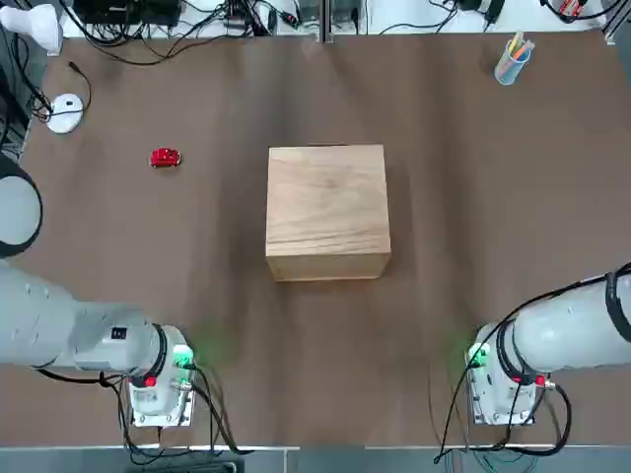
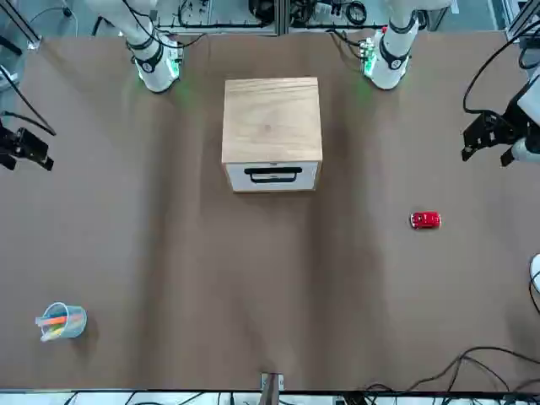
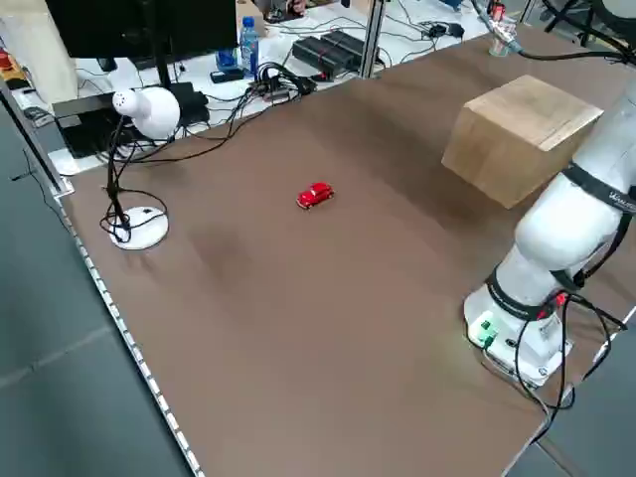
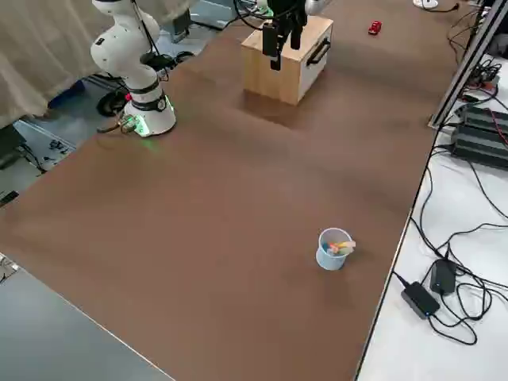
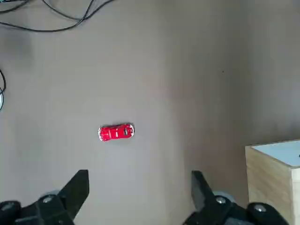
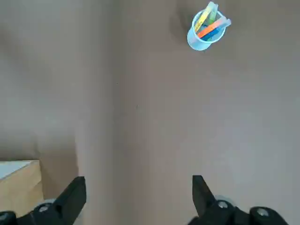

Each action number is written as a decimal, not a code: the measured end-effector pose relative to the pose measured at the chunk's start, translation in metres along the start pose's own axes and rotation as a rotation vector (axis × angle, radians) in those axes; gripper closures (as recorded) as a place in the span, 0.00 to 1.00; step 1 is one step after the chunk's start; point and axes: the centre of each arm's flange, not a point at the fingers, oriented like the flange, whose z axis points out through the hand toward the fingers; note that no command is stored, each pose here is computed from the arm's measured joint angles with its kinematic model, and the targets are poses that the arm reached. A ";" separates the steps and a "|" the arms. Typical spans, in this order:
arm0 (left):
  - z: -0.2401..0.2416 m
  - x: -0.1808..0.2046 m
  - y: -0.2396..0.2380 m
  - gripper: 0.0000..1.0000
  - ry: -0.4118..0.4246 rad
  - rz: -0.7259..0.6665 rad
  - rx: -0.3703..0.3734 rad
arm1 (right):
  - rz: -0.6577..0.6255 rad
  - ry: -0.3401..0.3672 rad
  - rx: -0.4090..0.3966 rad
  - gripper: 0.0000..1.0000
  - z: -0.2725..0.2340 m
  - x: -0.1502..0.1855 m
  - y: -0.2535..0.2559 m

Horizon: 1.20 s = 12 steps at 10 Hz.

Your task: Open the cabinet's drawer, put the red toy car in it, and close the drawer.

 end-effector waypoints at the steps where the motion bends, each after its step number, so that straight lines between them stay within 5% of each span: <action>1: 0.000 0.000 0.000 0.04 0.000 0.000 0.000 | 0.000 0.000 0.000 0.00 0.000 0.000 0.000; 6: 0.001 0.000 0.000 0.04 -0.003 0.000 0.000 | -0.022 -0.001 0.002 0.00 0.001 0.000 -0.013; 12: 0.030 0.005 0.013 0.03 -0.064 -0.019 -0.007 | -0.191 -0.101 -0.004 0.00 0.059 0.011 -0.116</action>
